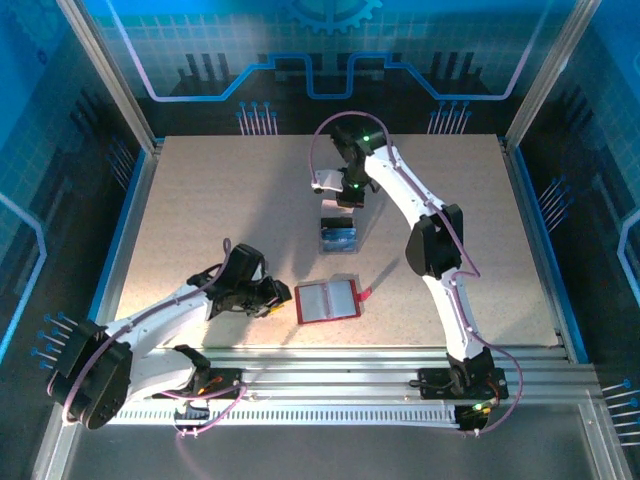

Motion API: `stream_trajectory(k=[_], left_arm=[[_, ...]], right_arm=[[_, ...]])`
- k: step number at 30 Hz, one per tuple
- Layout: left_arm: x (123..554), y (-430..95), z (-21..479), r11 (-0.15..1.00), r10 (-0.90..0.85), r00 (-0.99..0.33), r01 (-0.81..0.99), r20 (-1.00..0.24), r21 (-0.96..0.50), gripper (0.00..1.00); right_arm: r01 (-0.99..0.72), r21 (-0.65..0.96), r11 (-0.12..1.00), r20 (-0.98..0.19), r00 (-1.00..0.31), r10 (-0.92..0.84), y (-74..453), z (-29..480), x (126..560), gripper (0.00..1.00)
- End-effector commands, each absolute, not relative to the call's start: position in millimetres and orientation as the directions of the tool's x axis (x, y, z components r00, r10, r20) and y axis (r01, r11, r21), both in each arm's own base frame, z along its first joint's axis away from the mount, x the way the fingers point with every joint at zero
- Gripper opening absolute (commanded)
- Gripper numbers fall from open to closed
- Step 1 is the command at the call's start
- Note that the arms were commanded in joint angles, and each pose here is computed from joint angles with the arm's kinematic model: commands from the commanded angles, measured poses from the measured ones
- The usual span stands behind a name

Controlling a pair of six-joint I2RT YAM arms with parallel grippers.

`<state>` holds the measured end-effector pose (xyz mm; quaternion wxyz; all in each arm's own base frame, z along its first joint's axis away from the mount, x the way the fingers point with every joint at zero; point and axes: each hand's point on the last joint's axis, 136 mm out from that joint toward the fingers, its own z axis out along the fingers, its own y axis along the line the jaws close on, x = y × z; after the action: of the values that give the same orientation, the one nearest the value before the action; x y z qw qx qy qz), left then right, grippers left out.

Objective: Take the credit cards out of the card holder

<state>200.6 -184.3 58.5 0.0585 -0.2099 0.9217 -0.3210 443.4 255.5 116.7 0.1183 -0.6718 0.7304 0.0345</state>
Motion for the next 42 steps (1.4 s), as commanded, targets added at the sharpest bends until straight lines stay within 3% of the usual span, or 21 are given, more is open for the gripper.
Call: stream_trajectory(k=[1,5,11,19,22,27,29,30,32,37,42], left_arm=[[192.9,-174.1,52.5,0.713,-0.452,-0.891,-0.389,0.041,-0.583,0.3],[191.6,-173.0,51.9,0.71,-0.459,-0.888,-0.396,0.044,-0.583,0.3],[192.0,-172.3,51.9,0.71,-0.461,-0.887,-0.395,0.039,-0.583,0.31],[192.4,-172.9,48.3,0.719,-0.45,-0.892,-0.386,0.038,-0.578,0.32],[195.6,-170.7,49.0,0.726,-0.451,-0.892,-0.38,0.02,-0.573,0.41],[204.9,-165.6,53.9,0.765,-0.433,-0.901,-0.348,-0.032,-0.542,0.67],[208.0,-163.0,55.9,0.785,-0.42,-0.906,-0.332,-0.057,-0.523,0.77],[209.7,-162.0,57.0,0.795,-0.413,-0.908,-0.322,-0.069,-0.514,0.91],[213.1,-159.5,58.9,0.81,-0.402,-0.911,-0.308,-0.09,-0.499,0.99],[224.0,-152.1,59.3,0.847,-0.376,-0.917,-0.283,-0.132,-0.45,0.99],[245.2,-138.1,61.6,0.901,-0.32,-0.92,-0.222,-0.224,-0.373,0.98]], right_arm=[[-0.994,-0.066,0.081,-0.211,-0.066,-0.975,251.2,111.2,437.9,0.03],[-0.995,-0.062,0.078,-0.198,-0.064,-0.978,251.2,104.4,438.0,0.06],[-0.988,-0.123,0.098,-0.198,-0.072,-0.978,250.2,115.6,447.6,0.18],[-0.966,-0.202,0.161,-0.235,-0.112,-0.965,246.9,143.4,455.1,0.22],[-0.953,-0.231,0.198,-0.257,-0.137,-0.957,243.7,155.8,452.3,0.3],[-0.925,-0.27,0.267,-0.285,-0.188,-0.94,234.7,163.2,440.9,0.53],[-0.916,-0.287,0.282,-0.287,-0.198,-0.937,229.8,164.9,433.1,0.75],[-0.912,-0.292,0.288,-0.288,-0.203,-0.936,226.9,164.8,428.3,0.98],[-0.904,-0.303,0.303,-0.29,-0.215,-0.933,220.8,165.5,420.2,1.0],[-0.869,-0.339,0.36,-0.293,-0.266,-0.918,200.8,159.5,404.0,1.0],[-0.784,-0.381,0.49,-0.348,-0.37,-0.862,173.9,150.7,397.3,1.0]])
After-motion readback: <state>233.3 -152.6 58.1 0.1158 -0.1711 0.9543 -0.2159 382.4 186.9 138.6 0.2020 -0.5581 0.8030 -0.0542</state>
